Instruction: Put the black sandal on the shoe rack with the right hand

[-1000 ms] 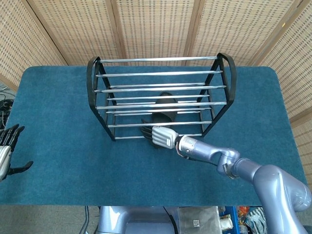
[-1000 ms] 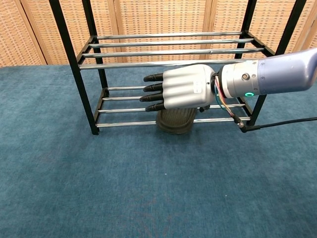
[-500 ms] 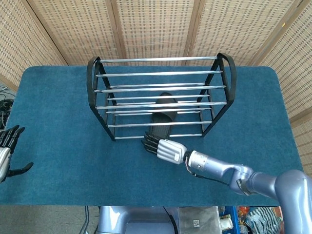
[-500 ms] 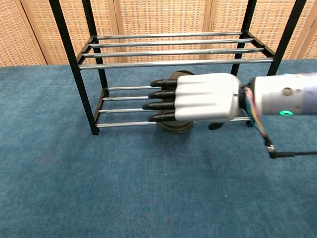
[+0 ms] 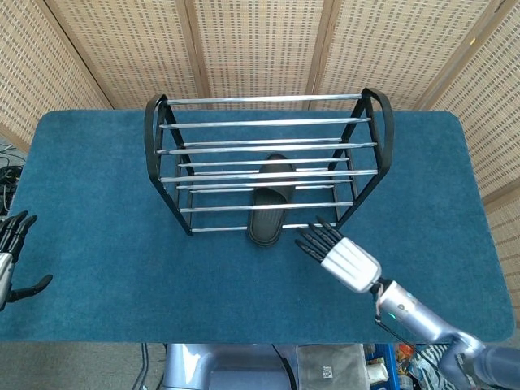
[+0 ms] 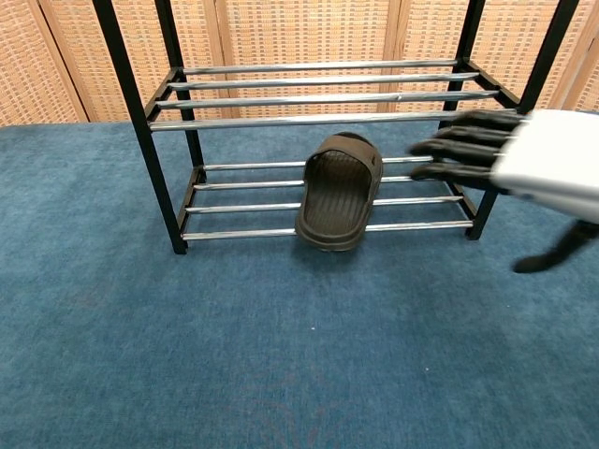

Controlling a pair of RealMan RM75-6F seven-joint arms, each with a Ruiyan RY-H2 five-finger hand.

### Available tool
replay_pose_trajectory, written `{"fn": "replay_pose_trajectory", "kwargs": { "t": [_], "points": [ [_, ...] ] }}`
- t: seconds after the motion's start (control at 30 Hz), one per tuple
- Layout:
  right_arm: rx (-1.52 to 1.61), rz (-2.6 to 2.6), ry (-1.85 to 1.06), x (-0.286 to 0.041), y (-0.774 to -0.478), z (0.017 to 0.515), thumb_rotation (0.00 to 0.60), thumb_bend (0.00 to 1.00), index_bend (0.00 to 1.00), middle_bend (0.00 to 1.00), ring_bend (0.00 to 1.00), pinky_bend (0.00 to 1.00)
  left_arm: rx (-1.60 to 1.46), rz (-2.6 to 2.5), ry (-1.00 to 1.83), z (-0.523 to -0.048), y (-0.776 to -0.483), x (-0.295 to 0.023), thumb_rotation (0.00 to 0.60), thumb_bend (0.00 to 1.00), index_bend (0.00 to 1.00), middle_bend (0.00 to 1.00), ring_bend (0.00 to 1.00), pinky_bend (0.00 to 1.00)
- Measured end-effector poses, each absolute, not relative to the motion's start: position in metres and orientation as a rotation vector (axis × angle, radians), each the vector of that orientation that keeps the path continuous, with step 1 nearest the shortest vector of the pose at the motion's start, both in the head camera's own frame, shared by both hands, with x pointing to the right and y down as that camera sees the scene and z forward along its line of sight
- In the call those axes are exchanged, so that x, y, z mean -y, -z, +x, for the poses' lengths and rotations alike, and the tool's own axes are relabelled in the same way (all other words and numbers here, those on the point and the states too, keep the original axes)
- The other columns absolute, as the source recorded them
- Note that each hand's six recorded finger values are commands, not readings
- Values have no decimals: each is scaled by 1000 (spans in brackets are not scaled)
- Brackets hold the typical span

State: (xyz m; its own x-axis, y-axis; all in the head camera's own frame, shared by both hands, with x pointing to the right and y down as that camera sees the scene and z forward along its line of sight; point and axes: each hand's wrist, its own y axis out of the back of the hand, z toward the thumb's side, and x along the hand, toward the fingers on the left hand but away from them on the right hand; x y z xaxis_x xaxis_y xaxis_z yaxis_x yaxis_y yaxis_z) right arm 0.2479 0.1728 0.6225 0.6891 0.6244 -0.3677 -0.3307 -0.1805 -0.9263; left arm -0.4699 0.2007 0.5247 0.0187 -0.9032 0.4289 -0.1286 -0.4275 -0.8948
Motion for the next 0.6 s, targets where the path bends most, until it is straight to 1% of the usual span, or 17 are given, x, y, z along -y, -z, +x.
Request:
{"fn": "replay_pose_trajectory", "kwargs": {
  "t": [0.27,0.4,0.6],
  "points": [
    [514,-1674,-1146,-208,-590,311,600,0,0,0,0,0,-1069,-1600,1423,-462,-520,-206,600,219,0,0,0,0],
    [665,-1675,-1224,-215,-573,332,600,0,0,0,0,0,-1060,-1595,1415,-460,-519,-209,600,220,0,0,0,0],
    [910,-1630,-1268,-217,-547,359,600,0,0,0,0,0,-1059,-1589,1404,-459,-514,-214,600,220,0,0,0,0]
  ]
}}
